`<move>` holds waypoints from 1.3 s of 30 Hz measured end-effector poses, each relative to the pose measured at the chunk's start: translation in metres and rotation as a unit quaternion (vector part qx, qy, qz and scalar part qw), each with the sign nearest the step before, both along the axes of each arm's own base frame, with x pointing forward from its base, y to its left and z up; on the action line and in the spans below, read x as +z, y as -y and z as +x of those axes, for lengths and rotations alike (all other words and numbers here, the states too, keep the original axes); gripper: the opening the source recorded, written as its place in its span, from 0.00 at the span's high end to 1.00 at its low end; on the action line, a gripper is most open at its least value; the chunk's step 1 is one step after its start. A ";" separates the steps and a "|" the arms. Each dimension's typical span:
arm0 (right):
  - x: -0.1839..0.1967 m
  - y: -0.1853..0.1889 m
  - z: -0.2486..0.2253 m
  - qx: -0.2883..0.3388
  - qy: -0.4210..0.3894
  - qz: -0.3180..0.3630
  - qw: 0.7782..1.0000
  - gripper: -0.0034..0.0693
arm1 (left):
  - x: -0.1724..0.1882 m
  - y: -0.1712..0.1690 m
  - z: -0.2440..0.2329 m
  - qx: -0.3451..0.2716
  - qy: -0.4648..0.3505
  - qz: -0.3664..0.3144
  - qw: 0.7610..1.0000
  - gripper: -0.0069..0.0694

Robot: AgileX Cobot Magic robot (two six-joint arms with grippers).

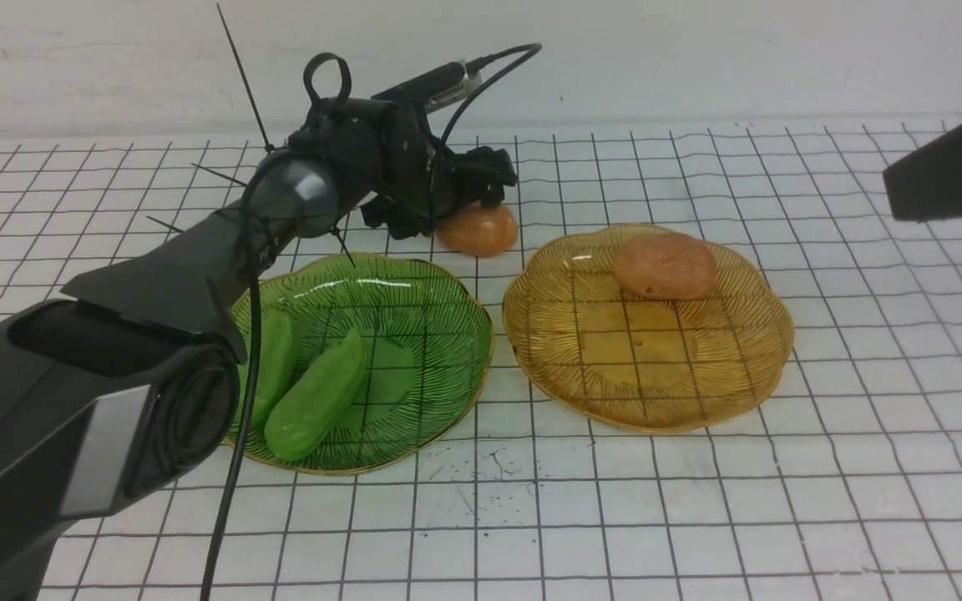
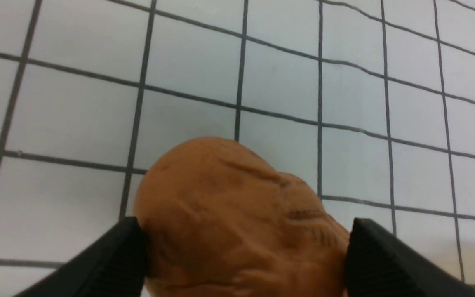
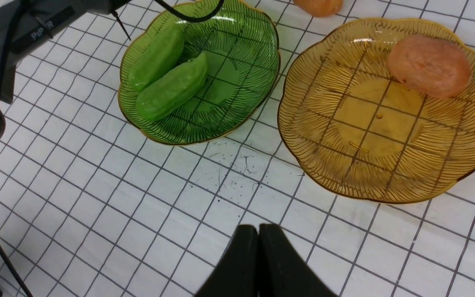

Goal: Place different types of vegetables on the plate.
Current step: 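Put the potato onto the plate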

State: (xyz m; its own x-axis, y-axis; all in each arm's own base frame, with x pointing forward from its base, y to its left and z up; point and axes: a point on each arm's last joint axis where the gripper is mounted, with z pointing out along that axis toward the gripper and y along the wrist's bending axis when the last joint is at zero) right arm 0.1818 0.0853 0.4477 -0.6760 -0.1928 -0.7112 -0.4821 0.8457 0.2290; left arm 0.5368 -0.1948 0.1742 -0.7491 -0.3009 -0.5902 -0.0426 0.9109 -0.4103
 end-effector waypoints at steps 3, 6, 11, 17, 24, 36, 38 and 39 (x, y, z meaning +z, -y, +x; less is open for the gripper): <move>0.000 0.000 0.000 0.000 0.000 0.000 1.000 0.97 | 0.001 0.000 0.000 0.000 0.000 -0.002 1.000 0.21; 0.000 0.000 0.000 0.000 0.000 0.000 1.000 0.97 | 0.000 0.000 0.000 0.000 0.000 -0.002 1.000 0.21; 0.000 0.000 0.000 0.001 0.001 -0.001 1.000 0.97 | 0.001 0.001 0.000 -0.008 0.003 0.004 1.000 0.21; 0.000 0.000 0.000 0.002 0.001 0.000 1.000 0.97 | 0.011 0.000 -0.003 -0.041 0.009 0.033 0.999 0.21; 0.000 0.000 0.000 0.003 0.001 -0.001 1.000 0.97 | 0.095 -0.005 -0.024 -0.081 0.056 0.051 0.994 0.23; 0.000 -0.001 -0.001 0.005 0.000 0.005 1.000 0.97 | 0.124 0.025 -0.086 -0.260 -0.093 0.023 0.961 0.23; 0.001 -0.002 -0.001 0.007 -0.002 0.010 1.000 0.97 | 0.116 0.033 -0.089 -0.287 -0.101 0.027 0.952 0.24; 0.001 -0.002 -0.001 0.009 -0.002 0.012 1.000 0.97 | 0.111 0.040 -0.091 -0.304 -0.101 0.033 0.947 0.25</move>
State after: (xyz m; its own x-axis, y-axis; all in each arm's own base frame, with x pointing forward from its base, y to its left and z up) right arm 0.1805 0.0876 0.4486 -0.6762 -0.1869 -0.7126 -0.4954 0.8313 0.2521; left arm 0.4460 -0.2349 0.2847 -0.8715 0.2550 -0.4188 0.4269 0.8149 -0.3921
